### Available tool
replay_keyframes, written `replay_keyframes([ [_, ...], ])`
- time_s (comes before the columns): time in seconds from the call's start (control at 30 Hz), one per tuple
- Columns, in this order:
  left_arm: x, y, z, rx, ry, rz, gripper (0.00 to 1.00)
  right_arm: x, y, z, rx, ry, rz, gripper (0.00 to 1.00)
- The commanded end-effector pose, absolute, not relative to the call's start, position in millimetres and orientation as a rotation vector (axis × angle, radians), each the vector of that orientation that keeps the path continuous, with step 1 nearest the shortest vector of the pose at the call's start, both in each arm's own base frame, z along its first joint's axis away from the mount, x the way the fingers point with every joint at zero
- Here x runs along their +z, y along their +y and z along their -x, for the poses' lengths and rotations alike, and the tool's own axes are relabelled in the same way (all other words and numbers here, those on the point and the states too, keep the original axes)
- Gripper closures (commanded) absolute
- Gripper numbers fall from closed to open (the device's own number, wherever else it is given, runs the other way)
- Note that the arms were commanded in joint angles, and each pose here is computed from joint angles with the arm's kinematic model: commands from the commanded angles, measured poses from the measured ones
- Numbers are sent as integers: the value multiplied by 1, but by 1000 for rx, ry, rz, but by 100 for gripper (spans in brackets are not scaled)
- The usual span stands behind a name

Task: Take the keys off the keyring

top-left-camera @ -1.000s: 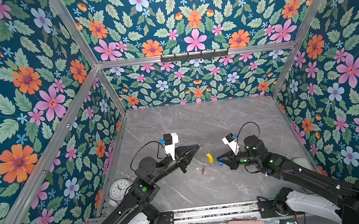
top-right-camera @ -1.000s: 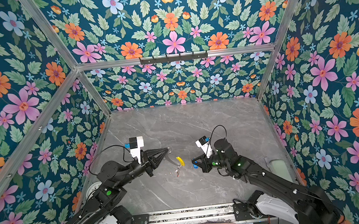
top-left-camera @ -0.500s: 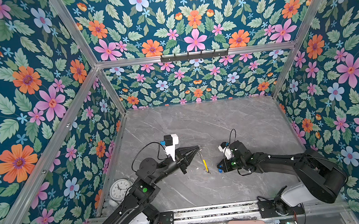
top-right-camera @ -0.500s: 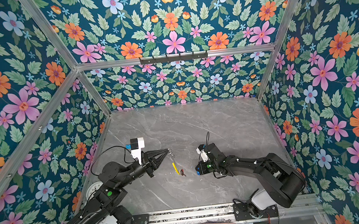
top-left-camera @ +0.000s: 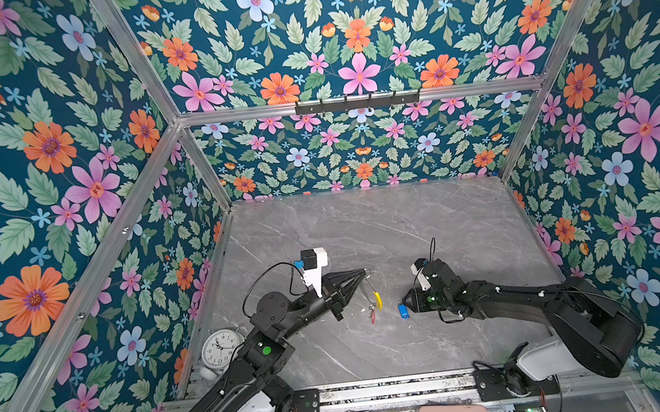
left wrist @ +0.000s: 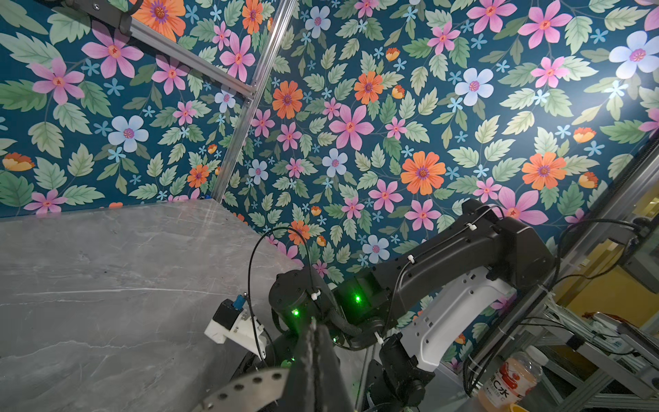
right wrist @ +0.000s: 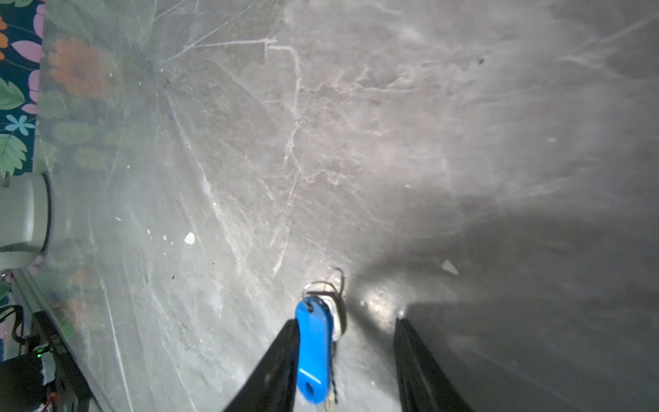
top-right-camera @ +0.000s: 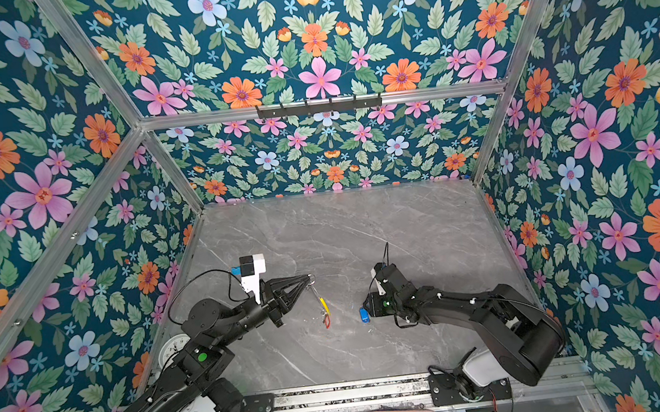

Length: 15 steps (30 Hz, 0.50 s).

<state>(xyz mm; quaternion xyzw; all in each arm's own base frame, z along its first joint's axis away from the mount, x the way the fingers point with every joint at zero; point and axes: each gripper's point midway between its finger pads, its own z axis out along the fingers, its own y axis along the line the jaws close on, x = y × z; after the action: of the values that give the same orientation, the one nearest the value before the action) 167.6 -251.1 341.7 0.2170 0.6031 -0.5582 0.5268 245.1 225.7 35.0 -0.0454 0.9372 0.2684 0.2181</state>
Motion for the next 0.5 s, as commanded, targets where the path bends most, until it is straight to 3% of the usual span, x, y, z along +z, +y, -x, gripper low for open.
replay_keyframes([
  [0.0,352,-248,-167,-1337,1391,-503,100,51,217,-248,708,2557,77,52],
  [0.3,352,-245,-172,-1337,1392,-456,100,193,253,-219,916,2055,413,40],
  [0.37,352,-245,-173,-1338,1391,-452,100,225,262,-203,1012,1916,482,31],
  [0.47,352,-246,-173,-1346,1391,-452,100,262,270,-185,1107,1768,561,26],
])
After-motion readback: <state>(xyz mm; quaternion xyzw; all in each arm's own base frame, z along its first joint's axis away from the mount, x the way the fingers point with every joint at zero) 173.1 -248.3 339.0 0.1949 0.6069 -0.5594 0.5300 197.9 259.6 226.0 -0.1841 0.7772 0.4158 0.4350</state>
